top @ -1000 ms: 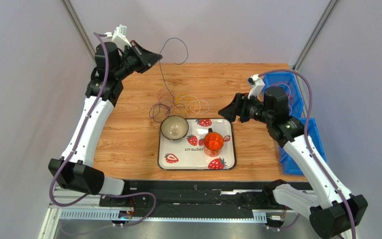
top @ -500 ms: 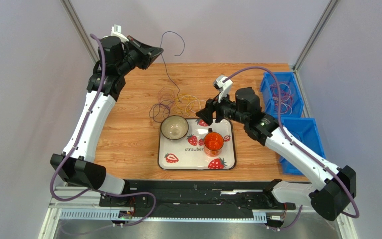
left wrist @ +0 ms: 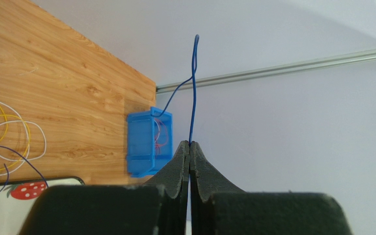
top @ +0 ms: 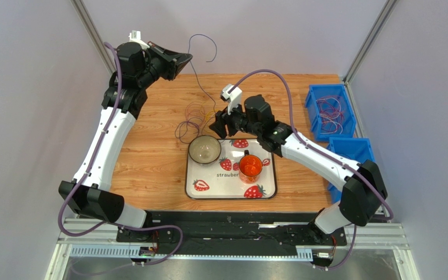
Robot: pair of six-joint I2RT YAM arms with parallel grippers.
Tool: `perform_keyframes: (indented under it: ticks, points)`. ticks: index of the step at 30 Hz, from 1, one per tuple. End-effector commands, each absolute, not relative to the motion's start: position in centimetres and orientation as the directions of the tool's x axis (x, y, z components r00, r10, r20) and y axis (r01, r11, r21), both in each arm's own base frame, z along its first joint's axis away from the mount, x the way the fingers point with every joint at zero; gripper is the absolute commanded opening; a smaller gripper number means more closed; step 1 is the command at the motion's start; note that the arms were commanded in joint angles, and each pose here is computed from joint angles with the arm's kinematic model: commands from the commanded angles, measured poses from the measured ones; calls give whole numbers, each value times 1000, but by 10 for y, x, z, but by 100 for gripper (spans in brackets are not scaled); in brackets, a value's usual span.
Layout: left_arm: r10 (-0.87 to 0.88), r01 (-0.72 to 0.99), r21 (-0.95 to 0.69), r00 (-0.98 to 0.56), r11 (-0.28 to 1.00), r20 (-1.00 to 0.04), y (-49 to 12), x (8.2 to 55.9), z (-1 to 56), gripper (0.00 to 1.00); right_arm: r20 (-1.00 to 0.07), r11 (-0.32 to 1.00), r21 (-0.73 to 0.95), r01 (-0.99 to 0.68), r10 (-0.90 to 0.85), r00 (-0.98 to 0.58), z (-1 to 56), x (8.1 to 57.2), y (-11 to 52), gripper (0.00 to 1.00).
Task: Untangle the cables
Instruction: Untie the cable.
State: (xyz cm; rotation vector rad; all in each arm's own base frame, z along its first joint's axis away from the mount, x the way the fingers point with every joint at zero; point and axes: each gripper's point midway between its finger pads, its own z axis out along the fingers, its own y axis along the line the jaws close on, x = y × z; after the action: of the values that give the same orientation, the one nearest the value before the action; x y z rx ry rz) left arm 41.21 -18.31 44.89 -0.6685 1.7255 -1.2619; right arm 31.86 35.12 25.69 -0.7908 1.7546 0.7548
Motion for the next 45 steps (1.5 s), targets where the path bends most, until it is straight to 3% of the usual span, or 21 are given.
perform_keyframes:
  ticks: [1,21,29,37,45]
  points:
    - [-809,163,-935,-468,316,-355,-185,395,480,0,-982,602,68,-796,-99,-159,286,337,368,57]
    - [-805,174,-937,-479,302,-348,-188,394,475,0,-980,673,60,-738,-101,-172,266,366,393,40]
    - [-811,175,-934,-463,310,-356,-184,395,477,0,-981,716,49,-696,-97,-169,265,365,382,3]
    - [-809,150,-920,-441,361,-389,-173,407,463,0,-993,742,-18,-670,-89,-73,321,353,355,0]
    - [-775,71,-906,-494,416,-394,-180,429,417,0,-996,782,-78,-618,-29,89,429,328,308,0]
